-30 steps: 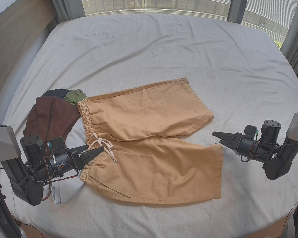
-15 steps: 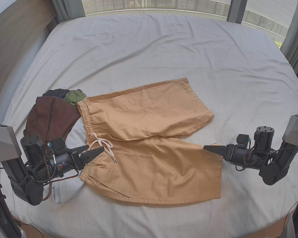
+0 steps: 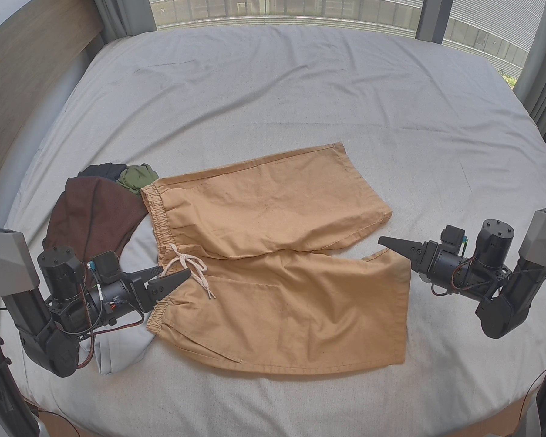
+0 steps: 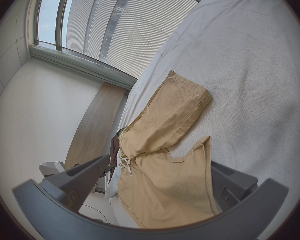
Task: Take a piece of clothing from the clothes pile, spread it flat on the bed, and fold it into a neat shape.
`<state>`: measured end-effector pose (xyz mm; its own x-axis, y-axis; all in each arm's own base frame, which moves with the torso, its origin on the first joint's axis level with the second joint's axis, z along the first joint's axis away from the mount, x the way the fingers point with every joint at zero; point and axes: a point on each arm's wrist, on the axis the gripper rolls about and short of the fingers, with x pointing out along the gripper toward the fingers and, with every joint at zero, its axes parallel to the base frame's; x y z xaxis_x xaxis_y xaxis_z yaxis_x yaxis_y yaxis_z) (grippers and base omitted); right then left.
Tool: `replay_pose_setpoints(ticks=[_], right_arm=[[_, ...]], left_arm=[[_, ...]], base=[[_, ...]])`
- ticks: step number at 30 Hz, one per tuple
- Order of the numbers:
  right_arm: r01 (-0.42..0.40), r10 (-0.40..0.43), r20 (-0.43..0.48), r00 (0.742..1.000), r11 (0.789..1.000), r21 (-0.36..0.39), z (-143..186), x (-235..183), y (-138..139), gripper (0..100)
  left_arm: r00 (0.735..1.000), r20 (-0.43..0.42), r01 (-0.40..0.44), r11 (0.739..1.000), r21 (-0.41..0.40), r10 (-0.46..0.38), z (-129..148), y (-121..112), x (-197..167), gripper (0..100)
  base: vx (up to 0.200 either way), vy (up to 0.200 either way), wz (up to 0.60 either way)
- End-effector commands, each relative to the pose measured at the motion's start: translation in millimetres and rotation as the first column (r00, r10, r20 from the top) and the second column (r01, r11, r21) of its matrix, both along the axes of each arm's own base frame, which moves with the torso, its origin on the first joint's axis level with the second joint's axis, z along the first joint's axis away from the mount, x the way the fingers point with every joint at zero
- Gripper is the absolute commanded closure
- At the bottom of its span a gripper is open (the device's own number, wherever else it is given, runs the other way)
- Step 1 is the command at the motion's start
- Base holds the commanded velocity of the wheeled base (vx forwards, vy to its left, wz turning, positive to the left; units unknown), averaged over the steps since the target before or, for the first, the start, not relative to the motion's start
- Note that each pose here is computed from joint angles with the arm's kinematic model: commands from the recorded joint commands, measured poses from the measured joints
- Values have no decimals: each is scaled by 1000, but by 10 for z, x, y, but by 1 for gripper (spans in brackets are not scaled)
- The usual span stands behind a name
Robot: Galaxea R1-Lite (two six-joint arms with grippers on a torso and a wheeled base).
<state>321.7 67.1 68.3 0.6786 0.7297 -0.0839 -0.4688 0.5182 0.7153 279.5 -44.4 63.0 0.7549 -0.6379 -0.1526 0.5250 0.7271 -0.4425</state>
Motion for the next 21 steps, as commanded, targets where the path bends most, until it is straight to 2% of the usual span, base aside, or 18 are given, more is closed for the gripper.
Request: replay_pose_setpoints(ticks=[1,11,12,21], right_arm=[[3,-3,0,1000,1000,0,-3,4,-9,0],[21,-21,-15,1000,1000,-2,-97,86,-54,0],[23,-23,-17,1000,1000,-3,-105,92,-58,100],[33,-33,-9,999,999,-5,-126,138,-78,100]], left_arm=[[1000,-3,1,1000,0,-1,-5,-3,-2,0],[1000,0,-1,1000,-1,1,1,1,1,0],[1000,0,-1,1000,-1,1,1,1,1,0],[1000,0,-1,1000,-1,1,1,1,1,0]], base=[[0,0,0],[0,0,0],[0,0,0],[0,0,0]])
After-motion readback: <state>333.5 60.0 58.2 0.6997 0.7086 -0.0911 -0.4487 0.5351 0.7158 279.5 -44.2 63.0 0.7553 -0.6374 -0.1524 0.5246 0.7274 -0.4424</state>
